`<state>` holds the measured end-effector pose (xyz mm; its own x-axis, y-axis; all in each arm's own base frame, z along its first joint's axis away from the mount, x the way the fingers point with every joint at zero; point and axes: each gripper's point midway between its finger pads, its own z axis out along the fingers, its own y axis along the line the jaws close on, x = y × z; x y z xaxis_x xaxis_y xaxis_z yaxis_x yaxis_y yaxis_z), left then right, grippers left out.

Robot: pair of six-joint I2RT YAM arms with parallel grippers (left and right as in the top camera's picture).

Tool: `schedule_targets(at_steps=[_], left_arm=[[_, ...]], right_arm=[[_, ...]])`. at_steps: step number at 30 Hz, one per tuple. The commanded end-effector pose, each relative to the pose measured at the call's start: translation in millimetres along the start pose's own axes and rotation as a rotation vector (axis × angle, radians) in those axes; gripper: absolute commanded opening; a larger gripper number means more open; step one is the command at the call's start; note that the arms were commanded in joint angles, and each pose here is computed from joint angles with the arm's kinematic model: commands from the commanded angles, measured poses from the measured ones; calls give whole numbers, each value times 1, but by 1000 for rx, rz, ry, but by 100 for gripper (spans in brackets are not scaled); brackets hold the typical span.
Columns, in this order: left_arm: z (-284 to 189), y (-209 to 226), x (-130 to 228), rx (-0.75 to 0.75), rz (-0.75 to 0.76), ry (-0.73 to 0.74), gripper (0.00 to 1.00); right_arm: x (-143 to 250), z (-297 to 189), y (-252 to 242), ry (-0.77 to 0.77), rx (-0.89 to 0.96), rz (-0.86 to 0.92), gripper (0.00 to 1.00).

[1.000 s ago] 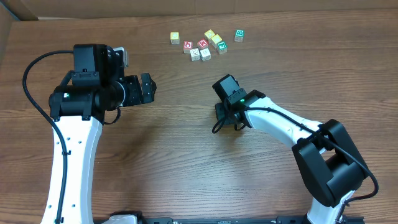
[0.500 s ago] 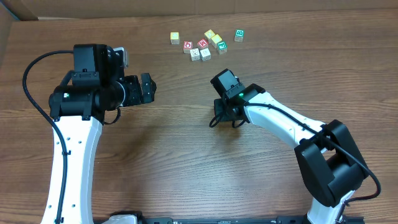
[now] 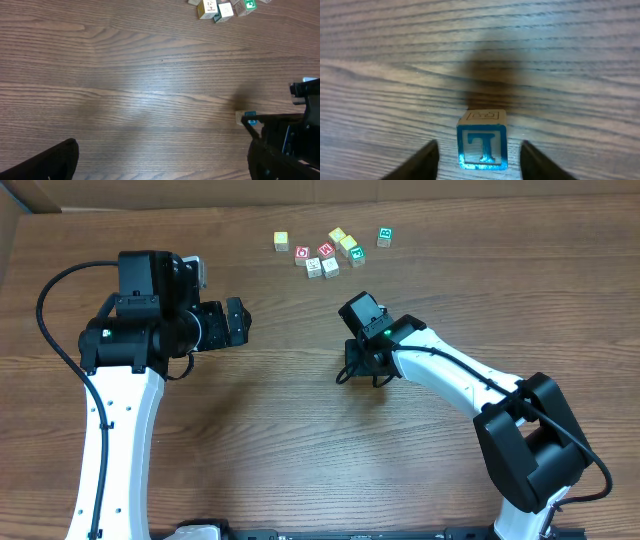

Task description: Flip 5 blocks

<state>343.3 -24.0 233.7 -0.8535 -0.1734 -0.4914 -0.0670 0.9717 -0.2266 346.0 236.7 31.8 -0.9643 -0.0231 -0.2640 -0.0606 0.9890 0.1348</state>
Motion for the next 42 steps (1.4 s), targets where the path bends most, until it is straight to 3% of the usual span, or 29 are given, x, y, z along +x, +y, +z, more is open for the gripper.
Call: schedule_targets(at_steps=[1,4,8,13,16,31,42], left_arm=[[-4,-2,-6,4,12,-19,100],[-4,-2,-6,4,12,-19,100],[-4,-2,-6,4,12,-19,100],[-4,-2,-6,4,12,-19,100],[-4,-2,-6,4,12,-19,100],[-4,-2,-6,4,12,-19,100],[-4,-2,-6,4,12,-19,100]], right_arm=[[-8,-3,10,-22,-24,-1,64],[-22,-16,9,-31,-26,17,71],[-81,-83,9,-93,-77,-23,80],[-147,-147,3,-275,-140,-28,80],[-171,-155,-4,-362,-147,-59,80],[-269,-51,-56,-615,26,35,83],[-296,13,-86,-700,-11,189,81]])
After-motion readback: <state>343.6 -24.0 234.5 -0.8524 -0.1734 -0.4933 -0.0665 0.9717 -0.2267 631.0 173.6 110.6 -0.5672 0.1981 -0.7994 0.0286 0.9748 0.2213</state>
